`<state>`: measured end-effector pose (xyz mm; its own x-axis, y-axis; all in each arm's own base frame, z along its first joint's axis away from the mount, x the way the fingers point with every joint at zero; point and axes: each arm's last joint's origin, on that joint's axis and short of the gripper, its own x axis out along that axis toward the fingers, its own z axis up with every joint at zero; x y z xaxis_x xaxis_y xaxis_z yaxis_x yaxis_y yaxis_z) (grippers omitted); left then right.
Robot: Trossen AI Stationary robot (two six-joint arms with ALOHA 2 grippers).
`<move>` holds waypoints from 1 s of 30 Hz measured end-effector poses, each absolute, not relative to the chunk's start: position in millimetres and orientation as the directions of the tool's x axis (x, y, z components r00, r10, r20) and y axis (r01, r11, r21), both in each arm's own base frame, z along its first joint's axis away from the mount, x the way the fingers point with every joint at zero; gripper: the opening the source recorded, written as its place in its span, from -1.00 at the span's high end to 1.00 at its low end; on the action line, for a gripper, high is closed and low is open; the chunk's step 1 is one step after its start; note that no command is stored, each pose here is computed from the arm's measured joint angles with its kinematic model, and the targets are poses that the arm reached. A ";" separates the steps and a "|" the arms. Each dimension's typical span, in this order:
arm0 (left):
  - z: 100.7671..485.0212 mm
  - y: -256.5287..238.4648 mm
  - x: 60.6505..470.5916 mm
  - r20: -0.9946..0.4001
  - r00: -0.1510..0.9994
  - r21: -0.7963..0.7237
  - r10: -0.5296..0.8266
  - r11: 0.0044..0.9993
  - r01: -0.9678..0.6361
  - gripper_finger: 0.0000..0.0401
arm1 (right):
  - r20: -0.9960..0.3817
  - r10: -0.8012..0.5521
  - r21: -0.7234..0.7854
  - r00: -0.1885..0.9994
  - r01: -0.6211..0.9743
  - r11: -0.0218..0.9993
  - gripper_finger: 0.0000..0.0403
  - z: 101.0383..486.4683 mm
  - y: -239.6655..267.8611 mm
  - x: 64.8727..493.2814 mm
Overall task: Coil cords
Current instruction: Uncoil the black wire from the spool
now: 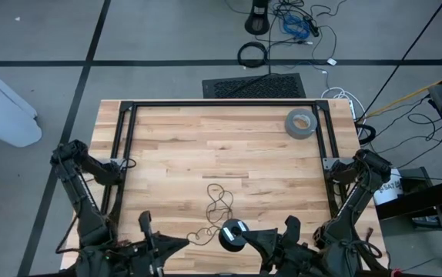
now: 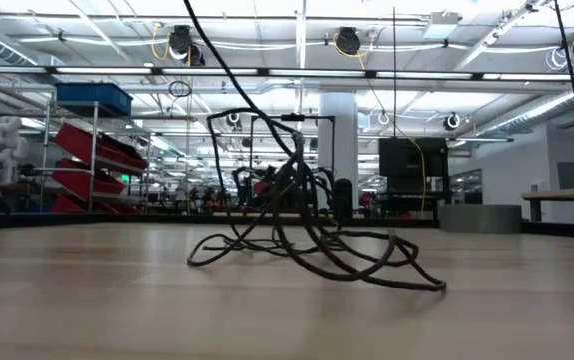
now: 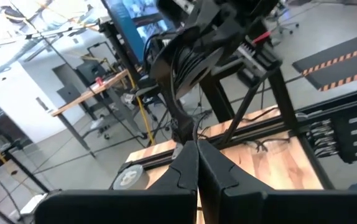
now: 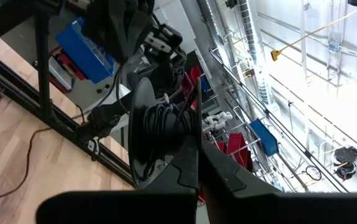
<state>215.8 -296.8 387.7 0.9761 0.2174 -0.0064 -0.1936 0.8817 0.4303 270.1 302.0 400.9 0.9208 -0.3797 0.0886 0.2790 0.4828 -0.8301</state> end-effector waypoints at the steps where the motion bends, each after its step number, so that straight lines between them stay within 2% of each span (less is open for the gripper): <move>1: 389.0 -298.3 213.7 -0.001 0.978 0.426 0.211 0.885 -0.190 1.00 | 0.088 -0.380 -0.830 0.921 0.279 0.483 1.00 400.8 302.0 270.2; 7: 393.7 -306.5 203.3 0.021 0.990 0.419 0.141 0.897 -0.137 1.00 | 0.088 -0.380 -0.830 0.921 0.279 0.483 1.00 400.9 302.0 270.2; 17: 398.6 -314.9 200.0 0.066 0.997 0.394 -0.051 0.919 0.021 1.00 | 0.088 -0.381 -0.830 0.920 0.279 0.483 1.00 400.8 301.9 270.2; 24: 397.0 -315.0 200.7 0.062 0.996 0.388 -0.056 0.921 0.028 1.00 | 0.088 -0.381 -0.830 0.920 0.279 0.483 1.00 400.8 301.9 270.3; 30: 383.0 -306.5 214.4 -0.023 1.000 0.403 -0.016 0.915 0.024 0.98 | 0.088 -0.380 -0.826 0.921 0.281 0.489 1.00 400.8 302.0 270.2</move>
